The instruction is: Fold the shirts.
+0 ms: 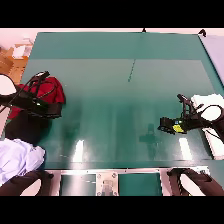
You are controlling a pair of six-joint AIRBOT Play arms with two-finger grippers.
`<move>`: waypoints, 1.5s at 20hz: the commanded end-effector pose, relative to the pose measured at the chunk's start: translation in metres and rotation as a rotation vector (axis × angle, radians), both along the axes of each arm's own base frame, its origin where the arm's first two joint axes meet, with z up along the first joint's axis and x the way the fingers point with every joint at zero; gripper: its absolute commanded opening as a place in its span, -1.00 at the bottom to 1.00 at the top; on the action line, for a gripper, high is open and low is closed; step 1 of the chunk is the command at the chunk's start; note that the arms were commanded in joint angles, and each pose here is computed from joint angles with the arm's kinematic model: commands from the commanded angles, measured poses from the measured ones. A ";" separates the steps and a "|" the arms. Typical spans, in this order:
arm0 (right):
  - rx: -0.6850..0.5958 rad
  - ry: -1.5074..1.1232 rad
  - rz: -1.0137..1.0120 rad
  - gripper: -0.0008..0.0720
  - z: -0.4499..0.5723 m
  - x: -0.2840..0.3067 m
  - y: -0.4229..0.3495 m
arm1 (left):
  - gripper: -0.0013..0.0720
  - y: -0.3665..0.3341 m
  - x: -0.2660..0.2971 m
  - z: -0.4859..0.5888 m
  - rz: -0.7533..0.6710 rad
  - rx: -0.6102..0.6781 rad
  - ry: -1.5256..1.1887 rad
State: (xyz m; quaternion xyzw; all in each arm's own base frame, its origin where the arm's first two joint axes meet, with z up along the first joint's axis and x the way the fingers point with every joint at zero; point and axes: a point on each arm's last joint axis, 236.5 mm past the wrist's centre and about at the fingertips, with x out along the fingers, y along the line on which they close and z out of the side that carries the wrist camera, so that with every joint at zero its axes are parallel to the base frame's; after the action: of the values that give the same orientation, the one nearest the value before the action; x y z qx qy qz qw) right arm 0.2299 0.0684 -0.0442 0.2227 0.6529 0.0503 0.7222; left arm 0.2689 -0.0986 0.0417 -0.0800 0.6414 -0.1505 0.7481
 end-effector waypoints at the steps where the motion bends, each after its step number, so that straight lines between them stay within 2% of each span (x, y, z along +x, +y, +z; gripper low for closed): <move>1: 0.000 0.000 0.001 -0.93 0.000 0.000 0.000 | -0.90 0.000 0.000 0.000 0.000 0.000 -0.001; 10: 0.000 0.000 0.001 -0.93 0.000 0.000 0.000 | -0.90 0.000 0.009 0.002 0.012 -0.003 -0.036; 21: -0.001 -0.004 -0.001 -0.93 0.000 0.001 0.000 | -0.89 0.003 0.083 0.028 0.118 -0.027 -0.351; 22: -0.004 -0.019 -0.007 -0.93 0.000 0.005 -0.001 | -0.80 0.010 0.092 0.031 0.123 0.002 -0.399; 23: -0.006 -0.032 -0.013 -0.93 0.001 0.008 -0.002 | 0.19 0.022 0.102 0.034 0.107 0.063 -0.455; 24: -0.008 -0.041 -0.017 -0.93 0.001 0.010 -0.002 | 1.00 0.040 0.114 0.038 0.100 0.149 -0.520; 27: -0.018 -0.087 -0.037 -0.93 0.002 0.022 -0.005 | 0.99 0.079 0.152 0.056 0.068 0.348 -0.692; 29: -0.020 -0.107 -0.047 -0.89 0.004 0.027 -0.006 | 0.99 0.103 0.172 0.041 0.098 0.391 -0.661; 30: -0.022 -0.114 -0.049 -0.66 0.004 0.029 -0.007 | 0.99 0.119 0.180 0.026 0.122 0.405 -0.614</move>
State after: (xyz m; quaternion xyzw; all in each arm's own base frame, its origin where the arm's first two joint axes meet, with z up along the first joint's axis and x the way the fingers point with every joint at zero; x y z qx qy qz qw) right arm 0.2497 0.0634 -0.0422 0.2259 0.6207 0.0414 0.7496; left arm 0.4198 -0.0174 0.0753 0.0404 0.4081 -0.0306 0.9115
